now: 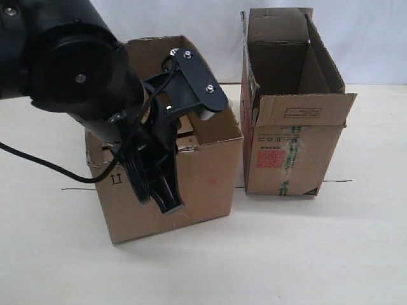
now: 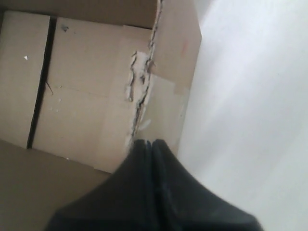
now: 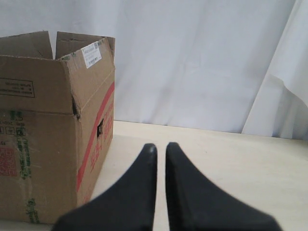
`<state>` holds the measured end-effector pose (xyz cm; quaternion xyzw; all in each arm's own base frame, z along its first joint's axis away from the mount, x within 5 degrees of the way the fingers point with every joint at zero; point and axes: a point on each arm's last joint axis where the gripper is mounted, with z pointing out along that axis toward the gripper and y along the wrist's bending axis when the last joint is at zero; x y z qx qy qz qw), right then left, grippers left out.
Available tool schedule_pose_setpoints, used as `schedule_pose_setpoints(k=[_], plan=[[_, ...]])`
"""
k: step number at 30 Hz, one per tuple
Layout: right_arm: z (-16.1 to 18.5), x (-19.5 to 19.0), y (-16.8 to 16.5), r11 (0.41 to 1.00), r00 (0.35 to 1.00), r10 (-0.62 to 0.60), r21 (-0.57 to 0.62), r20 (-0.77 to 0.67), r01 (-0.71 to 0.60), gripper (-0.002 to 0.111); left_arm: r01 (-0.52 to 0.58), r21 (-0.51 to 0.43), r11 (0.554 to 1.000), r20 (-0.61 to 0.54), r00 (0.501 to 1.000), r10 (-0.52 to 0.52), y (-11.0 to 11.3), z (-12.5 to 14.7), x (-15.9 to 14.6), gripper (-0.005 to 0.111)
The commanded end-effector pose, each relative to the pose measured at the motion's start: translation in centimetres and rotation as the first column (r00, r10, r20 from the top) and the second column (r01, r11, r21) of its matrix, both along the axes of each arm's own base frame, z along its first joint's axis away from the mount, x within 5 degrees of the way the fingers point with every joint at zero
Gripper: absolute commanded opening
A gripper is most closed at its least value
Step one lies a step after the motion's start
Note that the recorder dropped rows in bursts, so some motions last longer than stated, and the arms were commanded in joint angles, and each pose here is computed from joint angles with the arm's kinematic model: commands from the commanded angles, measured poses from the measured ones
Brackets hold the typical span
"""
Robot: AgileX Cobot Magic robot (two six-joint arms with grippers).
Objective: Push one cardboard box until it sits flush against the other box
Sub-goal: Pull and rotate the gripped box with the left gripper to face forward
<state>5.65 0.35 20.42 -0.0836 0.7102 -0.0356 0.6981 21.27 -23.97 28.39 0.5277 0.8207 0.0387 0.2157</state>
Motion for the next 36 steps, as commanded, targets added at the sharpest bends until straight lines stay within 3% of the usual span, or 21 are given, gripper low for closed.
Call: schedule_pose_setpoints(k=[1, 7, 14, 19, 29, 36], plan=[[-0.1, 0.0, 0.0, 1.000, 1.000, -0.005, -0.001, -0.001, 0.005, 0.005, -0.011, -0.032, 0.999, 0.038, 0.999, 0.012, 0.3, 0.3, 1.1, 0.000], [-0.1, 0.0, 0.0, 1.000, 1.000, -0.005, -0.001, -0.001, 0.005, 0.005, -0.026, -0.032, 0.999, 0.024, 0.999, 0.027, 0.6, 0.2, 1.3, 0.000], [-0.1, 0.0, 0.0, 1.000, 1.000, -0.005, -0.001, -0.001, 0.005, 0.005, 0.049, -0.016, 0.999, -0.177, 0.983, -0.051, 0.5, -0.4, -0.6, 0.000], [-0.1, 0.0, 0.0, 1.000, 1.000, -0.005, -0.001, -0.001, 0.005, 0.005, 0.061, 0.022, 0.998, -0.151, 0.987, -0.057, 0.6, -0.8, -0.1, 0.000], [-0.1, 0.0, 0.0, 1.000, 1.000, -0.005, -0.001, -0.001, 0.005, 0.005, 0.097, 0.193, 0.976, -0.111, 0.991, -0.077, 0.3, -3.7, 1.7, 0.000], [-0.1, 0.0, 0.0, 1.000, 1.000, -0.005, -0.001, -0.001, 0.005, 0.005, 0.119, 0.192, 0.974, -0.014, 0.993, -0.118, 0.0, -3.6, 2.7, 0.000]])
